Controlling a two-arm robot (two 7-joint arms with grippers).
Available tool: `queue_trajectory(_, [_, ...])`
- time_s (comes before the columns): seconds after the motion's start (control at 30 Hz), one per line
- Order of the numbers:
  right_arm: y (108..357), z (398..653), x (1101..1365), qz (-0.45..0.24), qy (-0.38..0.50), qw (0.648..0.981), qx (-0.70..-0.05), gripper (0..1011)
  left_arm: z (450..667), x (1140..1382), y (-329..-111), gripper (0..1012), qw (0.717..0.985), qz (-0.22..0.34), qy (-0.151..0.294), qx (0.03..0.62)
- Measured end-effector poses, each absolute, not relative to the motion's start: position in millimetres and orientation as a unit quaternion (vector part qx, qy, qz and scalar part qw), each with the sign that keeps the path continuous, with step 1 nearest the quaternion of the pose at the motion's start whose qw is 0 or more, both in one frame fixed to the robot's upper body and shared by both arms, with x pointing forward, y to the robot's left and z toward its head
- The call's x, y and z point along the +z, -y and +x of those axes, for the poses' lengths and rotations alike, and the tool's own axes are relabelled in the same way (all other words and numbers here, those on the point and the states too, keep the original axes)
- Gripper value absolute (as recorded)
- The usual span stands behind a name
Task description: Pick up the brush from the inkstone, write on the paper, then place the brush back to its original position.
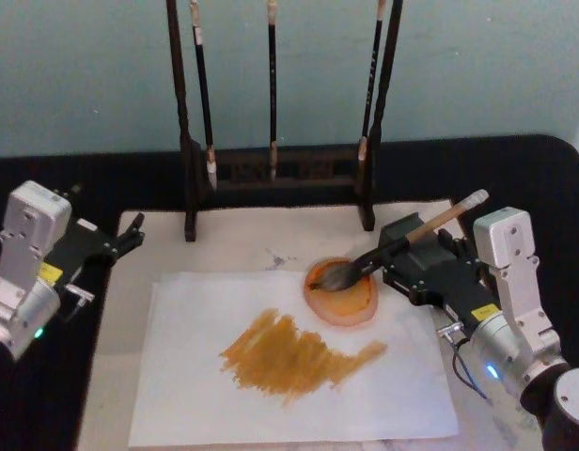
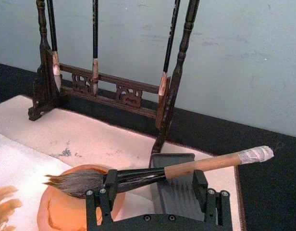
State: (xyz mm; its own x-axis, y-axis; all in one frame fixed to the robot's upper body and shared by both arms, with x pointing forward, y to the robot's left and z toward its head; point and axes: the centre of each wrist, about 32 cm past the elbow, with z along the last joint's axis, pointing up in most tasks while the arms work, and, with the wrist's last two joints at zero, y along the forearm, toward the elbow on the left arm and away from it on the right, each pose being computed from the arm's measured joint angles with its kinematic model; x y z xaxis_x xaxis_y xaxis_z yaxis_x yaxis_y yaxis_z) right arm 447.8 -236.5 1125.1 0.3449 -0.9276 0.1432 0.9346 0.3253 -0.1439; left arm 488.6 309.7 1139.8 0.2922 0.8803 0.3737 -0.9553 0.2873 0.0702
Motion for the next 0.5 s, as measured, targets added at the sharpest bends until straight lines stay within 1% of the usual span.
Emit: queue_trajectory(0.5, [236.4, 447.7, 1125.1, -0.100, 0.017, 0.814, -0.572, 1000, 488.6, 1139.8, -309.7, 1010, 0.791, 0.142, 0.132, 0.580])
